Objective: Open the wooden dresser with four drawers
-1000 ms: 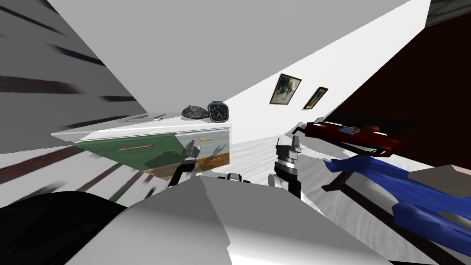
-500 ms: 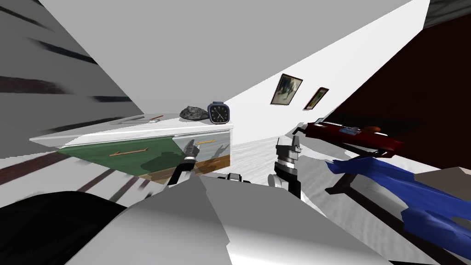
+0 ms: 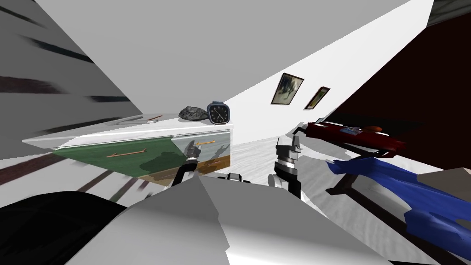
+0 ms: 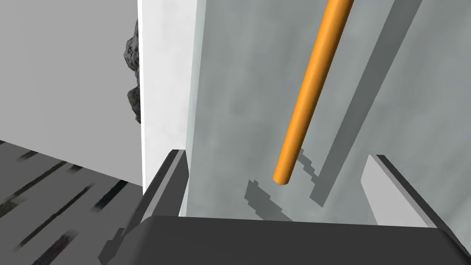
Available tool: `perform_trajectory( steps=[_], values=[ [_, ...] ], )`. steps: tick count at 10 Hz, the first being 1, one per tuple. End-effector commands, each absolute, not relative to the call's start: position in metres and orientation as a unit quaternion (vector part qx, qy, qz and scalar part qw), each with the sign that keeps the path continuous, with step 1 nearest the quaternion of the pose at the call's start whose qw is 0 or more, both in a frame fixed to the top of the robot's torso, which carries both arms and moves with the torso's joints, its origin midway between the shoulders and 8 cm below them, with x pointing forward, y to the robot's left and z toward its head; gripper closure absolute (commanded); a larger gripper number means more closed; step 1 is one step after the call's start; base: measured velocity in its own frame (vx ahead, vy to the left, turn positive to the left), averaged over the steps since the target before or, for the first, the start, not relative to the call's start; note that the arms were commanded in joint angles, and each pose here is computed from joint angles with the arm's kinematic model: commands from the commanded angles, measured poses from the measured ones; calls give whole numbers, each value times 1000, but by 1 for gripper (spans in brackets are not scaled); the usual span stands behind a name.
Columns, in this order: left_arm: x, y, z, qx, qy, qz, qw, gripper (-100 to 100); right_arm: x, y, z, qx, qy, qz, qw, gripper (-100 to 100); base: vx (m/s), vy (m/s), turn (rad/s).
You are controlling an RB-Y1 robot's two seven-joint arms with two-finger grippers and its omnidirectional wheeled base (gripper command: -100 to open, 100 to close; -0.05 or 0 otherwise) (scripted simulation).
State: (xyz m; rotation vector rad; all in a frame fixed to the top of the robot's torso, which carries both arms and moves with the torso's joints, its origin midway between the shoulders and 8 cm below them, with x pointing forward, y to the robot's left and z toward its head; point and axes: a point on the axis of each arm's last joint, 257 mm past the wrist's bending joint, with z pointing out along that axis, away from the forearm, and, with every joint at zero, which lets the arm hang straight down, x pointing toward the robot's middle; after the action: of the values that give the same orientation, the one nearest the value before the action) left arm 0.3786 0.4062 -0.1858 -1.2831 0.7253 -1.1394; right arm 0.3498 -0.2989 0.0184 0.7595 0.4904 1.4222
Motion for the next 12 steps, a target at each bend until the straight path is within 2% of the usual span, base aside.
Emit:
perform_trajectory(
  steps=[1, 5, 6, 7, 12],
  values=[
    [376, 402, -191, -569, 290, -494, 590, -100, 350, -299, 18, 336, 217, 630, 666, 0, 0, 0, 0],
    [373, 405, -183, -566, 293, -493, 592, -100, 350, -299, 18, 336, 217, 630, 666, 0, 52, 14, -6],
    [376, 403, -190, -566, 293, -494, 591, 100, 350, -299, 18, 336, 217, 630, 666, 0, -43, -20, 12],
    [375, 403, -187, -567, 294, -493, 591, 100, 350, -299, 18, 336, 217, 630, 665, 0, -27, -11, 10],
    [437, 333, -203, -566, 296, -552, 536, 100, 350, -299, 18, 336, 217, 630, 666, 0, -64, -3, 283]
  ],
)
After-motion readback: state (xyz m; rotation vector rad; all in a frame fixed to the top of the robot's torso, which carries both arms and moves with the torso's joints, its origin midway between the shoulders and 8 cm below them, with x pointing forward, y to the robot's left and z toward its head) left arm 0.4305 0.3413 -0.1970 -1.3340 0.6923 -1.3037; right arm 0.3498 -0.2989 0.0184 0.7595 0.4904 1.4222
